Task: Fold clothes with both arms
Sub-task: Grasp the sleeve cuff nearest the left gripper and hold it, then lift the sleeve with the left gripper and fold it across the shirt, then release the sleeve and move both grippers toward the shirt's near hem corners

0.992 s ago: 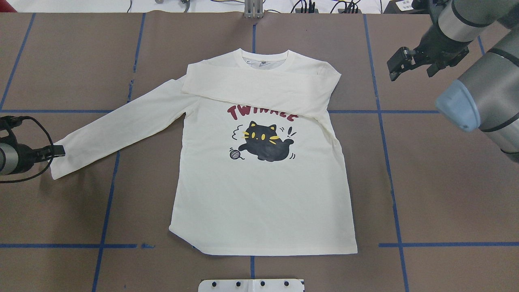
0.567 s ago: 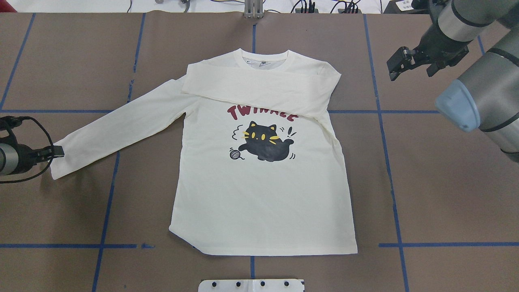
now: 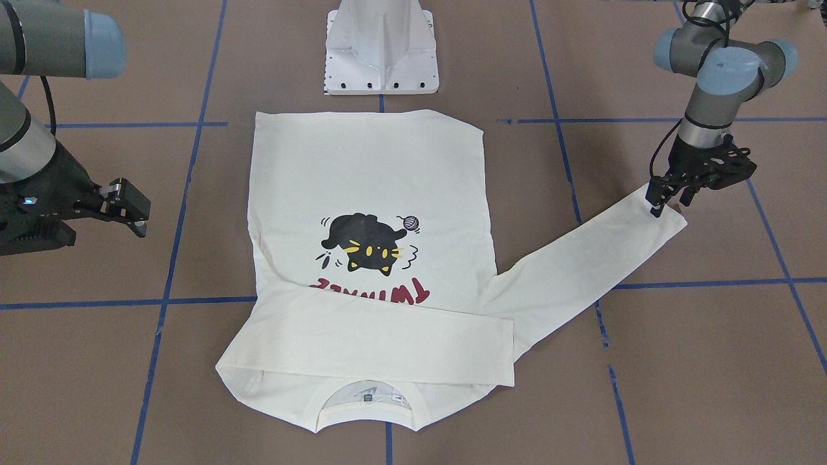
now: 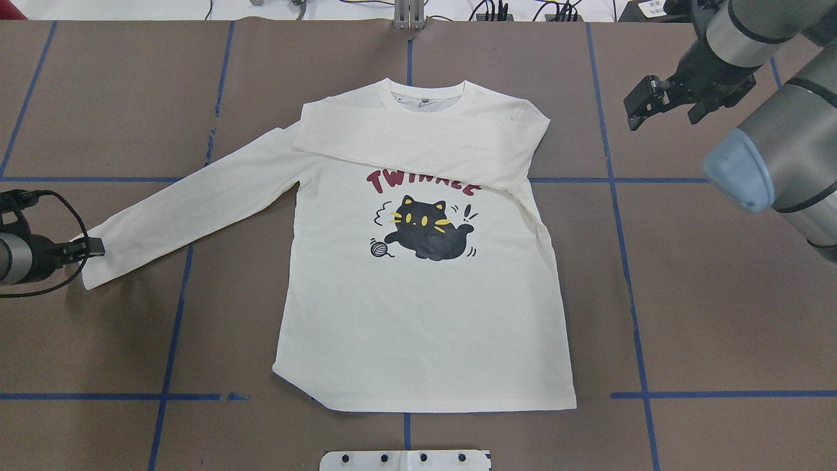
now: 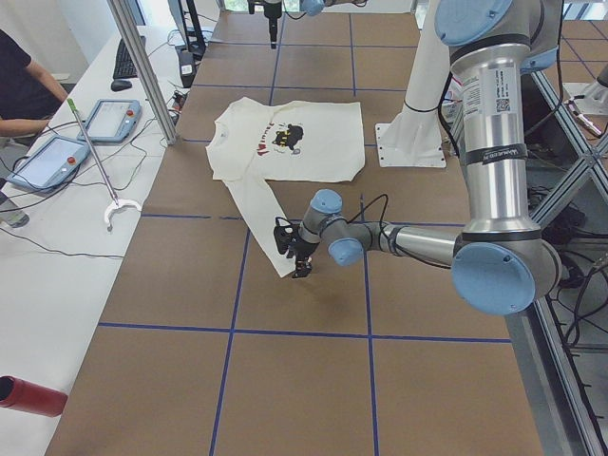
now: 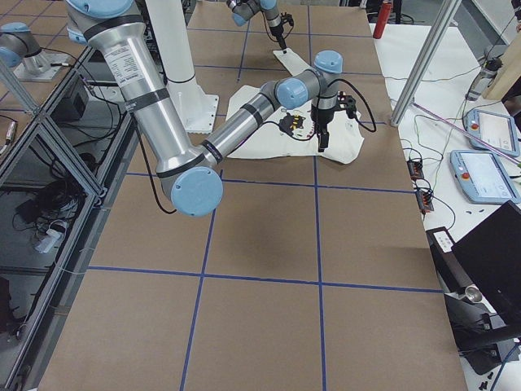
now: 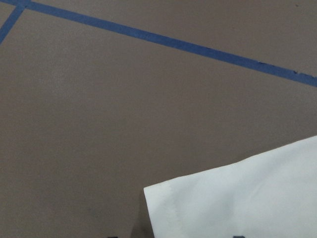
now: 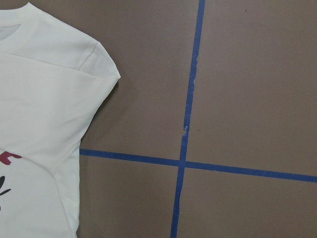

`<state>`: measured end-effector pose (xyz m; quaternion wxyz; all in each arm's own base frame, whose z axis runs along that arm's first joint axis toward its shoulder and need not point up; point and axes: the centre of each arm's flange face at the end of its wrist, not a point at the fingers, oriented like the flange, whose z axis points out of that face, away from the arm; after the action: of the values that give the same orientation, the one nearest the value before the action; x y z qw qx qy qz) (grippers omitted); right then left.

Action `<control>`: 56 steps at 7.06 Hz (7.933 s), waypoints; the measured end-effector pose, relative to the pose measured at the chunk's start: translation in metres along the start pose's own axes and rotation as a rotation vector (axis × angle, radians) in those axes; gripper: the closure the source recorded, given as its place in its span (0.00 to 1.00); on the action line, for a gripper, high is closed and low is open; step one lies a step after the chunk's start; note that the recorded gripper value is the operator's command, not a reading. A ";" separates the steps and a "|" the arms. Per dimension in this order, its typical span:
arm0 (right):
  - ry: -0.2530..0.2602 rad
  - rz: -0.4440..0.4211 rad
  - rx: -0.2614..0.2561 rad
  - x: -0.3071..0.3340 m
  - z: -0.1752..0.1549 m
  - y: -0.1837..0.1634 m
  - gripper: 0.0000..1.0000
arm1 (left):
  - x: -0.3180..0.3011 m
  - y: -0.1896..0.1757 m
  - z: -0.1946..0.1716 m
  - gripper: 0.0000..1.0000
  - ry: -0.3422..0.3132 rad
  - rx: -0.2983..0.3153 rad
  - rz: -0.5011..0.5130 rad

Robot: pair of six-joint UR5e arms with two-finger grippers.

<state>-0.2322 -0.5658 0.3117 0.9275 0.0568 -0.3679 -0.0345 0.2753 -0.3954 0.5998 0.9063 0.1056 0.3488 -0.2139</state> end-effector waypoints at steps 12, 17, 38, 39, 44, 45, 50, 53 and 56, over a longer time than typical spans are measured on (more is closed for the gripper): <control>-0.003 0.001 -0.004 0.000 0.001 0.001 0.00 | 0.004 0.000 -0.003 0.09 0.008 0.002 -0.033; -0.004 0.001 -0.004 0.001 0.001 0.001 0.00 | 0.001 0.006 0.004 0.28 -0.007 -0.008 -0.030; 0.031 0.046 -0.023 0.139 0.051 0.100 0.00 | 0.491 -0.080 -0.213 1.00 0.410 -0.022 -0.177; 0.031 0.048 -0.023 0.140 0.051 0.100 0.00 | 0.542 -0.085 -0.231 1.00 0.463 -0.050 -0.242; 0.029 0.054 -0.020 0.137 0.051 0.097 0.00 | 0.659 -0.026 -0.161 0.31 0.471 -0.105 -0.346; 0.031 0.054 -0.019 0.137 0.052 0.096 0.00 | 0.691 0.004 -0.151 0.00 0.468 -0.101 -0.371; 0.018 0.061 -0.008 0.128 0.046 0.092 0.00 | 0.700 0.063 -0.140 0.00 0.563 -0.094 -0.226; -0.054 0.134 0.004 0.074 0.046 0.109 0.00 | 0.607 0.057 -0.143 0.00 0.474 -0.135 -0.047; -0.080 0.226 0.041 -0.038 0.074 0.192 0.00 | 0.430 0.066 -0.168 0.00 0.381 -0.111 0.195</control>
<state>-0.3064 -0.3777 0.3640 0.9088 0.0325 -0.4091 0.0755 0.4931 -0.4145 0.1874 0.8449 0.1272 0.5130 -0.0819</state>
